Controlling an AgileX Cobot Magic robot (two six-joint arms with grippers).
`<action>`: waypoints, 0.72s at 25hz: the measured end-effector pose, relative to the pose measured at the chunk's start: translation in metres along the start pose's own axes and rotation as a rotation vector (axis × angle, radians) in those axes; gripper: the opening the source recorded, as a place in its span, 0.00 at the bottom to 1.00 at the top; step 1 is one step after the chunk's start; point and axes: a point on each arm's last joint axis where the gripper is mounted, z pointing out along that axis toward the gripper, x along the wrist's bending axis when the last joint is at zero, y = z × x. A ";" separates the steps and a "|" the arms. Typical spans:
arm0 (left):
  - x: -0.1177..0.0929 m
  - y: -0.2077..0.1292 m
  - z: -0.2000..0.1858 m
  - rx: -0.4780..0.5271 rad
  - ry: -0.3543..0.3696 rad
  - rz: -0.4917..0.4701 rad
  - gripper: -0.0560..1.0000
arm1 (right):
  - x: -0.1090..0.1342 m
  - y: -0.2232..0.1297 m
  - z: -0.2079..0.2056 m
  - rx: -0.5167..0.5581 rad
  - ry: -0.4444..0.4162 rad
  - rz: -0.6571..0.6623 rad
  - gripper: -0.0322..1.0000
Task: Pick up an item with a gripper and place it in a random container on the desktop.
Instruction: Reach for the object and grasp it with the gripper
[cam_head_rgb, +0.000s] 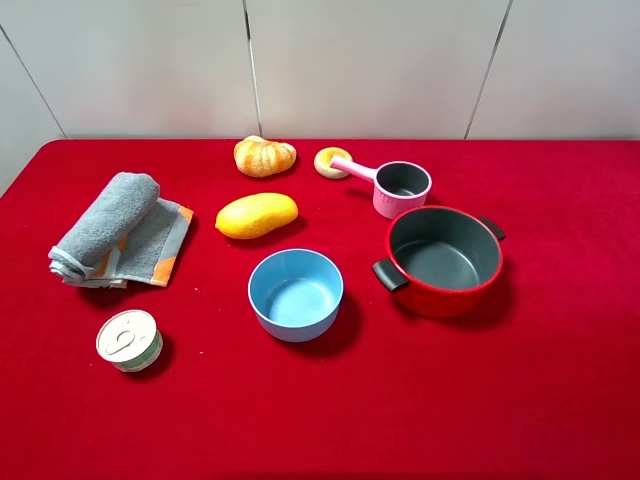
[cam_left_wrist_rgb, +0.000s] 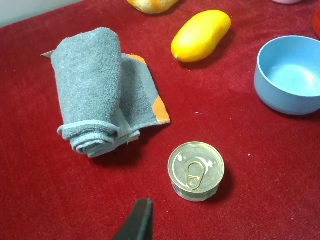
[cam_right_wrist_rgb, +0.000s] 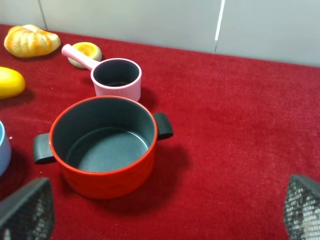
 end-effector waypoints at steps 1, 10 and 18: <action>0.000 0.000 0.000 0.000 0.000 0.000 0.96 | 0.000 0.000 0.000 0.000 0.000 0.000 0.70; 0.000 0.000 0.000 0.000 0.000 0.000 0.96 | 0.000 0.000 0.000 0.000 0.000 0.000 0.70; 0.000 0.000 0.000 0.000 0.000 0.000 0.96 | 0.000 0.000 0.000 0.000 0.000 0.000 0.70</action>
